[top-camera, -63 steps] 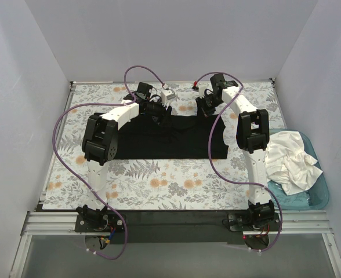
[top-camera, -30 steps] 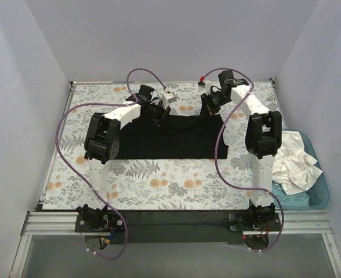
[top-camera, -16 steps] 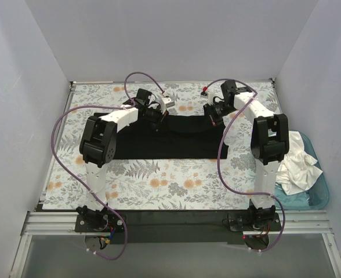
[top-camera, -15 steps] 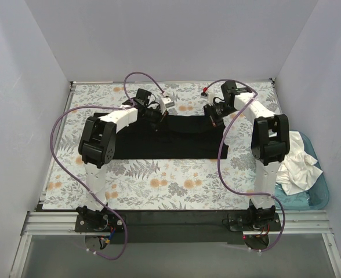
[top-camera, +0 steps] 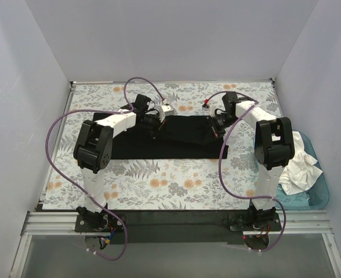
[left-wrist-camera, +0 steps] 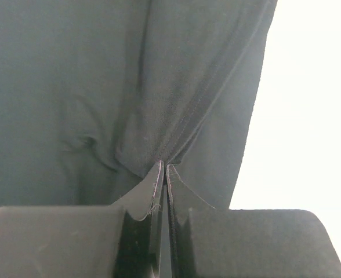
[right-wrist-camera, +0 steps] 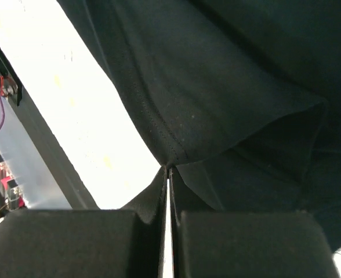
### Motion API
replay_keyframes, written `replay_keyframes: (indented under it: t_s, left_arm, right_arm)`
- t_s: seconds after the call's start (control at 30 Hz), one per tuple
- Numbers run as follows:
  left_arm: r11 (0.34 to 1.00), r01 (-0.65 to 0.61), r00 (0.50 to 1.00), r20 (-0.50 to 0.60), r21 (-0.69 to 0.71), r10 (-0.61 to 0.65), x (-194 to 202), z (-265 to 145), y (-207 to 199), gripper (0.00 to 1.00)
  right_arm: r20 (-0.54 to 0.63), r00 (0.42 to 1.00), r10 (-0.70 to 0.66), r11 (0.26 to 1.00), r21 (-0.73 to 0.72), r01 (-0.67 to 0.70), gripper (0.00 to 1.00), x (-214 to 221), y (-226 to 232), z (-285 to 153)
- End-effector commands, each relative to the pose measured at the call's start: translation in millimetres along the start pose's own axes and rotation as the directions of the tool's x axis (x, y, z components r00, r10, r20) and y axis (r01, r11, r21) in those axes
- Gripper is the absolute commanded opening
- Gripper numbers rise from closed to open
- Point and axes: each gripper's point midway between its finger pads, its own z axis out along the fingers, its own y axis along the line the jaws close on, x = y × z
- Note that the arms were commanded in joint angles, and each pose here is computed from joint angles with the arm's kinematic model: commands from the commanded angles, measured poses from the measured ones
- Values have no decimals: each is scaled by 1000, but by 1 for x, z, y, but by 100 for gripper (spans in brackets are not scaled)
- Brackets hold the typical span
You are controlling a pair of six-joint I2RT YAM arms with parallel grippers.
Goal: Fold and stack the t-shirts
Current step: Fold the tshirt
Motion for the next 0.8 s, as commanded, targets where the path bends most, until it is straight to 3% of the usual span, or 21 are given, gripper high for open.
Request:
replay_keyframes:
  t_s: [0.0,0.5,0.53,0.57,0.6,0.67,0.77]
  left_arm:
    - [997,-76,997,20,3,76,-19,-19,-24,0]
    - [1000,-13,998,-66,9,13,18,-6,-34,1]
    - [1000,-3,997,-72,6,3,20,-6,-33,7]
    - [1000,2,997,-78,3,-2,21,-6,-33,14]
    - [1000,4,997,-78,-5,-4,18,-9,-33,22]
    - [1000,9,996,-83,-19,-10,16,-15,-33,27]
    - [1000,15,999,-45,-13,-16,1,-27,-40,31]
  right_arm:
    - [14,999,-30,1000,5,30,1,5,8,-10]
    - [-69,998,-6,1000,28,8,4,36,-9,4]
    - [-73,997,-5,1000,28,7,12,36,-9,4]
    - [-75,997,-11,1000,28,13,31,36,-8,3]
    - [-71,997,-25,999,29,27,38,34,-5,-1]
    - [-68,996,-58,998,36,60,51,32,-1,-9]
    - [-19,991,-132,989,68,133,52,14,9,-27]
